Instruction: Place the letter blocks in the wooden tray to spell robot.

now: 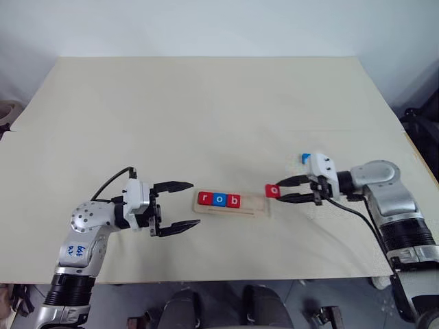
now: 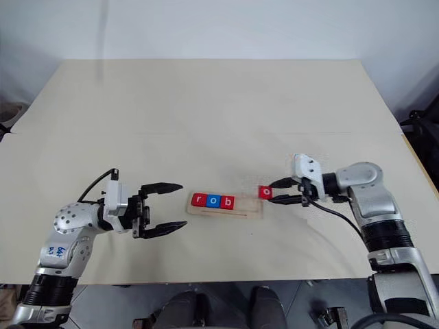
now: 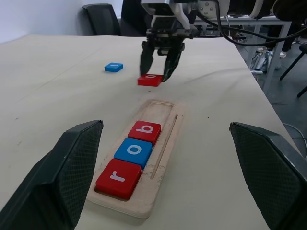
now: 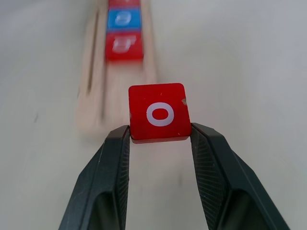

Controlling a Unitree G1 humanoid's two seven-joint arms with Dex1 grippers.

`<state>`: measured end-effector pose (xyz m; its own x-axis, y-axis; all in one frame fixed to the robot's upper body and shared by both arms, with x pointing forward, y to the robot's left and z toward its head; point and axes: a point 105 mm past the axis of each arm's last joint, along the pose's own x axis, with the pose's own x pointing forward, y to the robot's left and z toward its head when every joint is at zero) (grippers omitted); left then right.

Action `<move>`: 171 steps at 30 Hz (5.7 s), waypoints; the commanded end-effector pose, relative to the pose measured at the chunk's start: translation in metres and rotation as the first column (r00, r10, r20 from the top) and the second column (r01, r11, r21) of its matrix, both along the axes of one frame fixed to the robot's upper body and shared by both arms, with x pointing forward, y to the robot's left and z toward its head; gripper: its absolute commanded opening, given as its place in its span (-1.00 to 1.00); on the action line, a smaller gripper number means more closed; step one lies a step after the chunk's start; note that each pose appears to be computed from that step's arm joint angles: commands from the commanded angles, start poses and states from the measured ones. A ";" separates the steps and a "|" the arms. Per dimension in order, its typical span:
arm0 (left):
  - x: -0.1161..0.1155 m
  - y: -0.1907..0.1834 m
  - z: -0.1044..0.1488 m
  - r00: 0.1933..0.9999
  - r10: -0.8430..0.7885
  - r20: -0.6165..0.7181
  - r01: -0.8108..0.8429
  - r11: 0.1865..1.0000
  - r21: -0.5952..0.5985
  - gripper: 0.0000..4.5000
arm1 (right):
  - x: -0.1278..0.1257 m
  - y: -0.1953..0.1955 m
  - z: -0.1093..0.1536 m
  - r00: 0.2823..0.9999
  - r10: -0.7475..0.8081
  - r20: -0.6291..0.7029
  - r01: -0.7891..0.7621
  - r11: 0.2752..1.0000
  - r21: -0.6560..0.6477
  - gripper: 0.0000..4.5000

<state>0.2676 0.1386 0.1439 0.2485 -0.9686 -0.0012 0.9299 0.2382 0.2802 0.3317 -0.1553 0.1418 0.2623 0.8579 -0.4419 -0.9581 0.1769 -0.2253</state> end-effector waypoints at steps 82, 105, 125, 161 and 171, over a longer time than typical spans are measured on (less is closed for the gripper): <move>-0.003 0.004 0.000 1.000 0.029 -0.003 -0.029 0.999 -0.030 1.00 | -0.031 0.011 0.003 0.993 -0.119 0.002 0.119 0.987 0.106 -0.98; 0.021 -0.005 0.001 0.999 -0.039 -0.019 0.039 0.998 -0.042 1.00 | -0.087 -0.083 -0.026 0.648 -0.756 0.089 0.657 0.615 0.436 0.99; 0.013 -0.007 0.001 1.000 0.006 0.010 -0.006 0.998 -0.064 1.00 | 0.054 -0.080 -0.010 0.378 -0.916 -0.136 0.896 0.325 0.303 0.99; 0.001 -0.007 0.002 0.999 -0.034 -0.024 0.033 0.997 -0.070 1.00 | -0.064 -0.012 -0.029 0.395 -0.868 -0.302 0.913 0.337 0.229 -0.35; 0.002 -0.003 0.003 0.999 -0.030 -0.019 0.029 0.998 -0.056 1.00 | -0.062 -0.025 -0.019 0.507 -0.817 -0.276 0.860 0.458 0.224 0.99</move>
